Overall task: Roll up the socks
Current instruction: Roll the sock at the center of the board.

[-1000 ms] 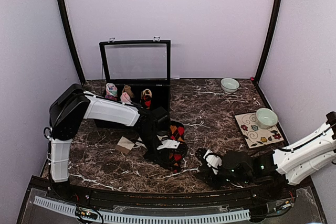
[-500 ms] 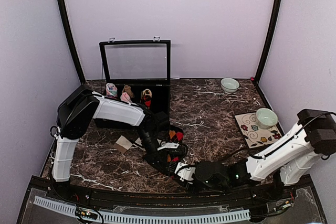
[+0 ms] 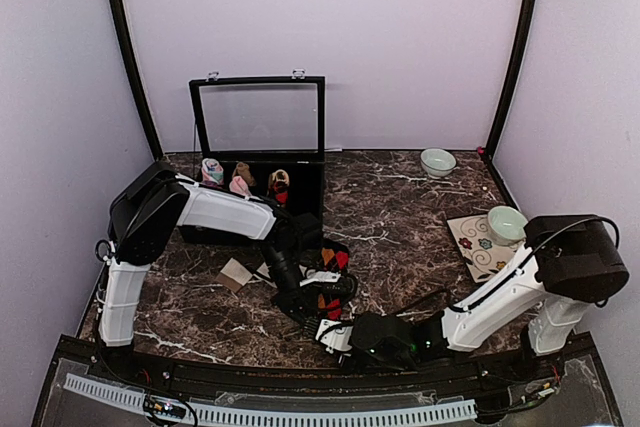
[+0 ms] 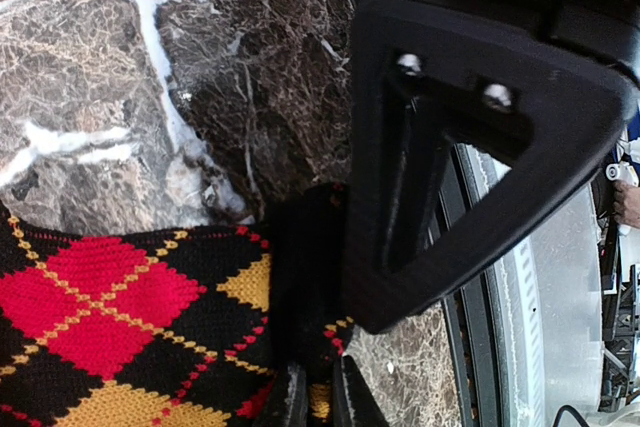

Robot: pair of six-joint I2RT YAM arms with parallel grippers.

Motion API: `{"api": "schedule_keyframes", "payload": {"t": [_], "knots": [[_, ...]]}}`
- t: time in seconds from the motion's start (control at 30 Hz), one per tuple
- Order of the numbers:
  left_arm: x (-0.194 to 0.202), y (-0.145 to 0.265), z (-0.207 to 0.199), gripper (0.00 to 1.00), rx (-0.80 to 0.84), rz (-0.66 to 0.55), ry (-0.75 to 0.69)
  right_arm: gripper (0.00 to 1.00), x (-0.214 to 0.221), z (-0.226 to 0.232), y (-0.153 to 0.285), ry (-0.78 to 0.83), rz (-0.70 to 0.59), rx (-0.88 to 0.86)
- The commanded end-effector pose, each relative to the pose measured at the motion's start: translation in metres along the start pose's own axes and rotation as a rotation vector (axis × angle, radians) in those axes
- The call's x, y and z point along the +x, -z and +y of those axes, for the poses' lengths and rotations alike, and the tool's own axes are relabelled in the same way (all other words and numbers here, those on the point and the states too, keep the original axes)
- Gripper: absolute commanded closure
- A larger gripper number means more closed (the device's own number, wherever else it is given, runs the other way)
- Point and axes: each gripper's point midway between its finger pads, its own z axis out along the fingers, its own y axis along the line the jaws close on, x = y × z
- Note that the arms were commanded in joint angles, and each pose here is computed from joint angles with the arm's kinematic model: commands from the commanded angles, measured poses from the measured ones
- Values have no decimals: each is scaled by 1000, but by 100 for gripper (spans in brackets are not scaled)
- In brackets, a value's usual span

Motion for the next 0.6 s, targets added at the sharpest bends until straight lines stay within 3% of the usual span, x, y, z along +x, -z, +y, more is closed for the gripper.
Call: {"api": "schedule_keyframes", "payload": {"t": [0.0,0.37,0.57], "knots": [[28,-6,9,92,-21,104,54,77,-7,-2,-6,-12,-35,8],[32,-5,8,90,-8,119,36,75,21,-11,-10,-23,27,62],[37,-5,15,91,-42,153,30,72,12,-22,1,-10,23,94]]}}
